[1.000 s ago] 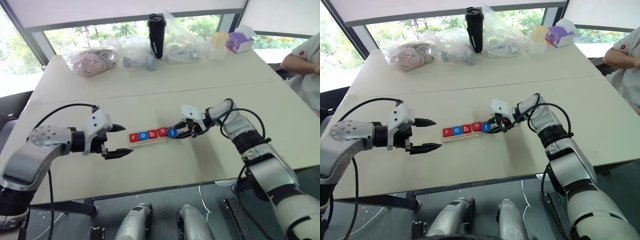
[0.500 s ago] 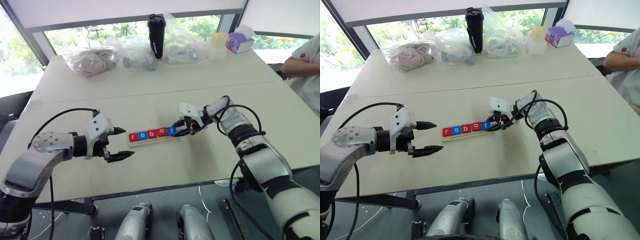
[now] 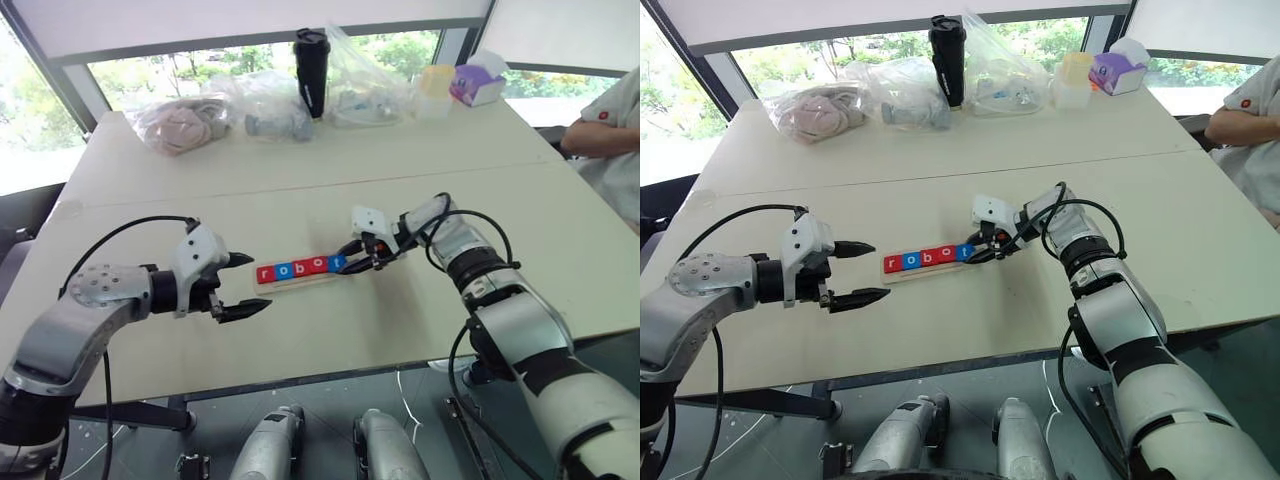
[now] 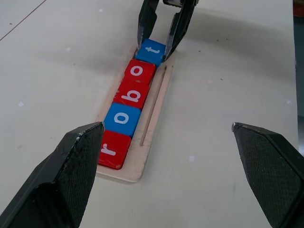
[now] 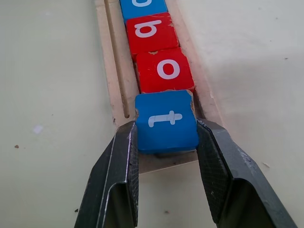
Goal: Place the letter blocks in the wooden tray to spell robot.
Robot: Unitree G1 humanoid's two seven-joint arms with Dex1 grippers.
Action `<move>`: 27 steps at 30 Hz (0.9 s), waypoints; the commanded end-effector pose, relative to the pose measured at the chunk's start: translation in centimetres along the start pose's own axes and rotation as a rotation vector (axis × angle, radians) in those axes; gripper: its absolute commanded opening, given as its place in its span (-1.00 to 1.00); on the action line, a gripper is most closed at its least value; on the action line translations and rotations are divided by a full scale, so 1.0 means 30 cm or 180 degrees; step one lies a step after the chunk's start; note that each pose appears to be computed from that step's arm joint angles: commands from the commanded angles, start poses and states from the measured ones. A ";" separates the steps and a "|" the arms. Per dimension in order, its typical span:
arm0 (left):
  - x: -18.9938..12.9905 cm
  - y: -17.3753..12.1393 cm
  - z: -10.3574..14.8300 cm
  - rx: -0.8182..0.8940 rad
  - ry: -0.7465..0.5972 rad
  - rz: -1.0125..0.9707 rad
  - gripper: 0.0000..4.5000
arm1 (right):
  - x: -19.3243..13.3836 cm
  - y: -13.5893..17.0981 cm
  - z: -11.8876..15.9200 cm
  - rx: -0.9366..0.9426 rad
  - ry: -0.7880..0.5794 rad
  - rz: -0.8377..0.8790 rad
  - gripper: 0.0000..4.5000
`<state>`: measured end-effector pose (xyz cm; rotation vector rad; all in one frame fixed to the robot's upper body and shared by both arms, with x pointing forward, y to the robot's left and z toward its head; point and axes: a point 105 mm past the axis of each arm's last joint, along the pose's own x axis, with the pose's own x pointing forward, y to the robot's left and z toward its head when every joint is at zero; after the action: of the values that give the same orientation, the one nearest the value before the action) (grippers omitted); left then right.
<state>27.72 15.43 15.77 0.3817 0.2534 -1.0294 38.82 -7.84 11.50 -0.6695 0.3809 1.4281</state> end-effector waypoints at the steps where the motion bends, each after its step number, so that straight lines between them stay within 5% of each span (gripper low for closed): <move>1: -0.015 0.003 0.036 0.0112 -0.0099 0.0059 1.00 | -0.006 -0.023 0.052 -0.0164 -0.0107 -0.0092 0.13; 5: -0.013 0.002 0.035 0.0104 -0.0102 0.0056 1.00 | -0.019 -0.038 0.069 -0.0213 -0.0187 -0.0202 0.98; 27: -0.008 0.018 0.037 0.0094 -0.0115 0.0051 1.00 | -0.139 -0.139 0.048 -0.0291 -0.0241 -0.1174 0.98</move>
<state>27.93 15.45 15.86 0.3716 0.2496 -1.0280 41.89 -10.42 15.10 -0.6924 0.1692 1.1370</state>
